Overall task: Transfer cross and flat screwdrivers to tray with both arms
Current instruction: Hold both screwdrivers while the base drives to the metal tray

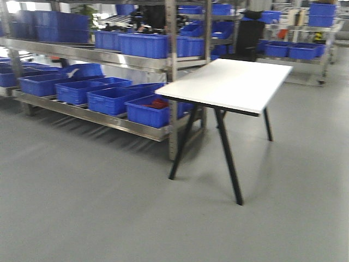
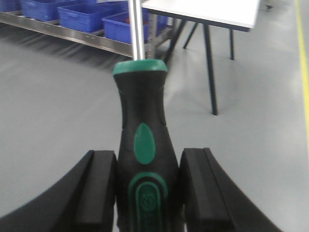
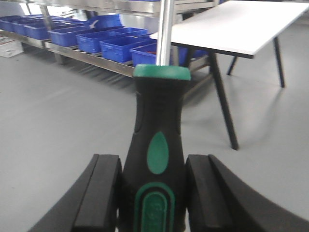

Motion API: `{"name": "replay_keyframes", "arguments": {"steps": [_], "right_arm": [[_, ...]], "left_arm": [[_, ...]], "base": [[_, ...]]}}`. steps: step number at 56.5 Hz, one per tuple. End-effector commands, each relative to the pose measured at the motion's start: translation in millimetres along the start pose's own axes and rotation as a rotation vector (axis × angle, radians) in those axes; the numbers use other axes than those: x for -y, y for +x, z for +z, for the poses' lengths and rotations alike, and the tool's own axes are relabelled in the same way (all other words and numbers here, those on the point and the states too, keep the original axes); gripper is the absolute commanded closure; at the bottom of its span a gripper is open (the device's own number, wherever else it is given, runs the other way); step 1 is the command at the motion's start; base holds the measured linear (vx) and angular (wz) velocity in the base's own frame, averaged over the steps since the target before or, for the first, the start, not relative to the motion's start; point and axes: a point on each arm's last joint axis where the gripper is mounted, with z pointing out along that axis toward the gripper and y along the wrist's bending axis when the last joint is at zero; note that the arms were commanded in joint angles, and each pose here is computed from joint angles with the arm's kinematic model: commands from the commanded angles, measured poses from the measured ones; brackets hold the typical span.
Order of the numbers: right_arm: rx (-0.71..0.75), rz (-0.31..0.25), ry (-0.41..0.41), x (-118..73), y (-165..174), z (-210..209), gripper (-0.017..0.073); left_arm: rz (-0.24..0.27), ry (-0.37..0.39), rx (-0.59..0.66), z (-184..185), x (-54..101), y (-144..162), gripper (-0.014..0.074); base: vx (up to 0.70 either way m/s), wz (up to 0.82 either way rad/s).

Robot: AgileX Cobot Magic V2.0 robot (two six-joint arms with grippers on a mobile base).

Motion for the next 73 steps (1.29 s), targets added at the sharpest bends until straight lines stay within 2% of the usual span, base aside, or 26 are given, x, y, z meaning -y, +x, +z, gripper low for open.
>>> {"name": "replay_keyframes", "arguments": {"steps": [1,41,73], "right_arm": [[0.129,-0.007,-0.007,-1.5,-18.9,-4.8,0.0567],[0.129,-0.007,-0.007,-1.5,-18.9,-4.8,0.0567],[0.129,-0.007,-0.007,-1.5,-18.9,-4.8,0.0567]], "left_arm": [[-0.004,0.018,0.12,-5.0,2.4,-16.5,0.0592],[-0.004,0.018,0.12,-5.0,2.4,-16.5,0.0592],[-0.004,0.018,0.12,-5.0,2.4,-16.5,0.0594]], "base": [[0.49,0.48],[0.51,0.58],[0.55,0.3]]}}
